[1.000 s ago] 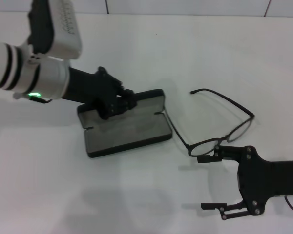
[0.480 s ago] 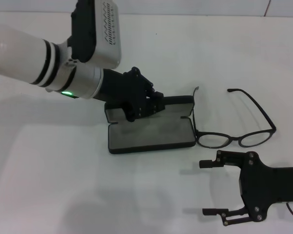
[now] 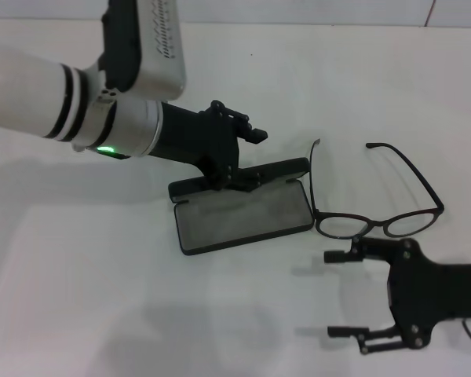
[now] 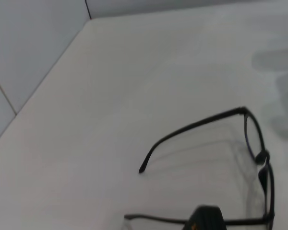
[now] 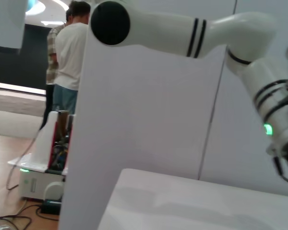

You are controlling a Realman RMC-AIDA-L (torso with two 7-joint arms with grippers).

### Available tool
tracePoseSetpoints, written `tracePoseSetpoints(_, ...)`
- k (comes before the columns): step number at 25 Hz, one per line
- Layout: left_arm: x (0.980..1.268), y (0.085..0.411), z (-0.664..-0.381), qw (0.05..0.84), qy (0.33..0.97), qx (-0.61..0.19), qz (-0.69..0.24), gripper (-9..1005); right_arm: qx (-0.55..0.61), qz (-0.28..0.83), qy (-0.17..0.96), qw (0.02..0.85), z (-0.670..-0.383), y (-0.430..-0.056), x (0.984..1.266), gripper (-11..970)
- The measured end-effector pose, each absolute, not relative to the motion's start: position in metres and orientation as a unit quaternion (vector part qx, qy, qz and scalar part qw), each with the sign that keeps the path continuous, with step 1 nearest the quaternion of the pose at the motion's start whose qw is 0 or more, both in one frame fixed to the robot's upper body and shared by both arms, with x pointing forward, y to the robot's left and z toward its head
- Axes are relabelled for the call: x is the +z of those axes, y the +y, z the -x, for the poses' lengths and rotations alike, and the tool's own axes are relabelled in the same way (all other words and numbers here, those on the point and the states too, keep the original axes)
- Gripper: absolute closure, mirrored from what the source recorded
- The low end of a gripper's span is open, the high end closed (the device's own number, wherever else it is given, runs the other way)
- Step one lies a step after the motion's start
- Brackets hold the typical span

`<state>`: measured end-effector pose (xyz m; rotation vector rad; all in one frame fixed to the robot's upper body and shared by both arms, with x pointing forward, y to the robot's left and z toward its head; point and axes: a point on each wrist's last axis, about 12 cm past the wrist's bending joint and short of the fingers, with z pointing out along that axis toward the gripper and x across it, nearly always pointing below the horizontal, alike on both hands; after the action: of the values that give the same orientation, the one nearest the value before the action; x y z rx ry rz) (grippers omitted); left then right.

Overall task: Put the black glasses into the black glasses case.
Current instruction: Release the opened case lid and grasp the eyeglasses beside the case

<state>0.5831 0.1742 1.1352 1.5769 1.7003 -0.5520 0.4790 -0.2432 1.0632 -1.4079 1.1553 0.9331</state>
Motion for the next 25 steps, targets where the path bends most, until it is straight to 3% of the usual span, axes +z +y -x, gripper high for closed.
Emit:
tracePoseSetpoints(4, 1.14, 0.183, -0.576, 0.403, 0.658, -0.262, -0.58, 420, 0.378, 0.563, 0.5, 0.539, -0.493, -0.25, 1.076, 301)
tracePoseSetpoints(9, 1.138, 0.207, -0.561, 0.476, 0.638, -0.332, -0.505, 421, 0.334, 0.562, 0.581, 0.485, -0.533, -0.264, 1.121, 307)
tracePoseSetpoints(14, 1.124, 0.221, -0.547, 0.509, 0.628, -0.37, -0.458, 422, 0.221, 0.634, 0.655, 0.346, -0.562, -0.253, 1.161, 313)
tracePoseSetpoints(20, 1.107, 0.231, -0.536, 0.524, 0.622, -0.404, -0.419, 423, 0.136, 0.689, 0.678, 0.218, -0.577, -0.211, 1.167, 320)
tracePoseSetpoints(25, 1.106, 0.232, -0.535, 0.525, 0.623, -0.406, -0.414, 424, 0.083, 0.715, 0.671, 0.177, -0.579, -0.185, 1.157, 326)
